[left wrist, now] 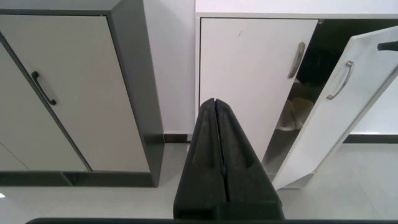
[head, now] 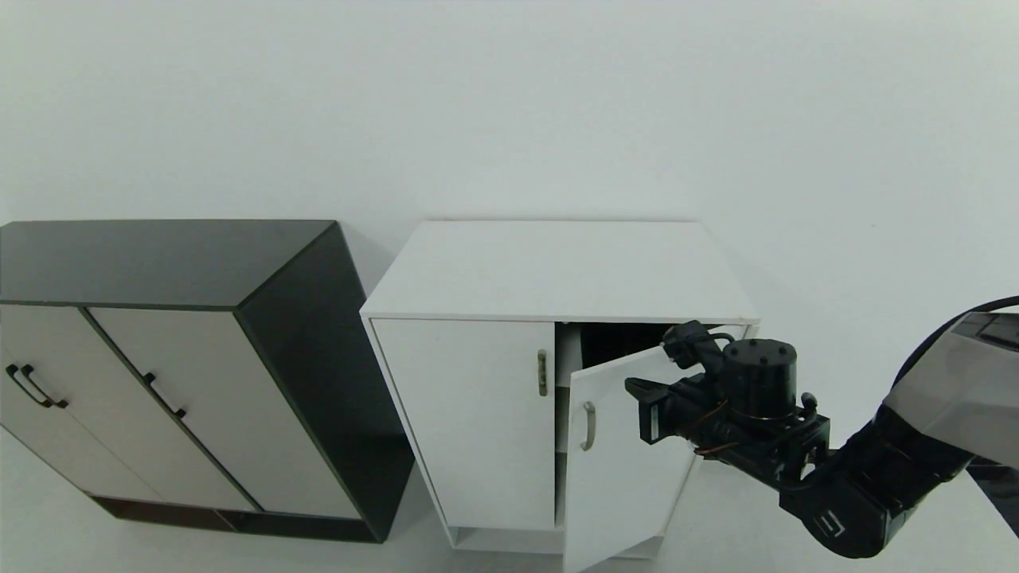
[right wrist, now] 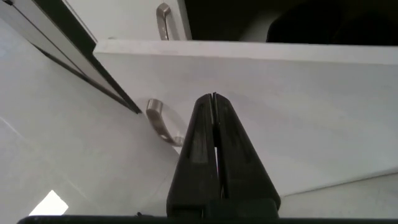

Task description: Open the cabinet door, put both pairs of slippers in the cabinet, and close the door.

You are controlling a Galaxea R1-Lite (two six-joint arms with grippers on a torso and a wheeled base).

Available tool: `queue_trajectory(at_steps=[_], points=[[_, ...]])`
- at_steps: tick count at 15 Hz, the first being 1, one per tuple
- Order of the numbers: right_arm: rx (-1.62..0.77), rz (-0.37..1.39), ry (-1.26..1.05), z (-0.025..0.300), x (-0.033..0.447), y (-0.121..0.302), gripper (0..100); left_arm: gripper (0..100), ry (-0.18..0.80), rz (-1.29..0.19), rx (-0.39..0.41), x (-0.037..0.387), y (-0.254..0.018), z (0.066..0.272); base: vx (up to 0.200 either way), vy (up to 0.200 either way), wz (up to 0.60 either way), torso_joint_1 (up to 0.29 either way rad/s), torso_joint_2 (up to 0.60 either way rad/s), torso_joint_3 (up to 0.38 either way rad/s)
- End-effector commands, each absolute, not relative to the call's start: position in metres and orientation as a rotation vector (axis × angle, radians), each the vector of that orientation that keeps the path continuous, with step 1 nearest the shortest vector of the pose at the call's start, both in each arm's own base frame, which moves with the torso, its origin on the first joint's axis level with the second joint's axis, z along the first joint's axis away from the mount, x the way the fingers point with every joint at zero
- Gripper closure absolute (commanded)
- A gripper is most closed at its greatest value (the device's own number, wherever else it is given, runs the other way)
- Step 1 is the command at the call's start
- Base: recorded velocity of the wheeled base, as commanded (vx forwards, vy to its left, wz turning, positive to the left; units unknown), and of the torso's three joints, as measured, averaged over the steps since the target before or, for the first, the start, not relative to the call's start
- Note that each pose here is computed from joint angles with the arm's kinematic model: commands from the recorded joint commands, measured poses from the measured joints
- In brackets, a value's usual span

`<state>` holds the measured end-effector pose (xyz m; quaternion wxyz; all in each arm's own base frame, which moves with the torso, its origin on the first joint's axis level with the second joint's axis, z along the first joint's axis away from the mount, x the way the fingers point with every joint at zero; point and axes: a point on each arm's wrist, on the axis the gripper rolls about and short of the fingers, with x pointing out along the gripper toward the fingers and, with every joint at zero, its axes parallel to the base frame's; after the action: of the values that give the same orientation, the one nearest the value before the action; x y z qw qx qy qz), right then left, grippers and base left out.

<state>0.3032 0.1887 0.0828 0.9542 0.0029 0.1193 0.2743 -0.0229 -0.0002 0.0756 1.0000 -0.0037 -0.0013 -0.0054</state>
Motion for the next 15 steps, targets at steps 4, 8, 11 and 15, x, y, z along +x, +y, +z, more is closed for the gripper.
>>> queue_trajectory(at_steps=[4,8,11,15], points=[[0.005,0.544,0.252,0.068,0.322,0.195,100,100,-0.001,-0.011,-0.008,-0.023,0.000,0.076,0.000,0.000,0.00,0.000,0.00,0.000],[0.008,0.532,0.247,0.065,0.330,0.194,100,100,-0.001,-0.011,-0.008,-0.023,0.000,0.076,0.000,0.000,0.00,0.000,0.00,0.000],[0.012,0.517,0.239,0.063,0.338,0.192,100,100,-0.001,-0.011,-0.008,-0.023,0.000,0.076,0.000,0.000,0.00,0.000,0.00,0.000],[0.014,0.496,0.237,0.059,0.347,0.189,100,100,-0.001,-0.011,-0.008,-0.023,0.000,0.076,0.000,0.000,0.00,0.000,0.00,0.000]])
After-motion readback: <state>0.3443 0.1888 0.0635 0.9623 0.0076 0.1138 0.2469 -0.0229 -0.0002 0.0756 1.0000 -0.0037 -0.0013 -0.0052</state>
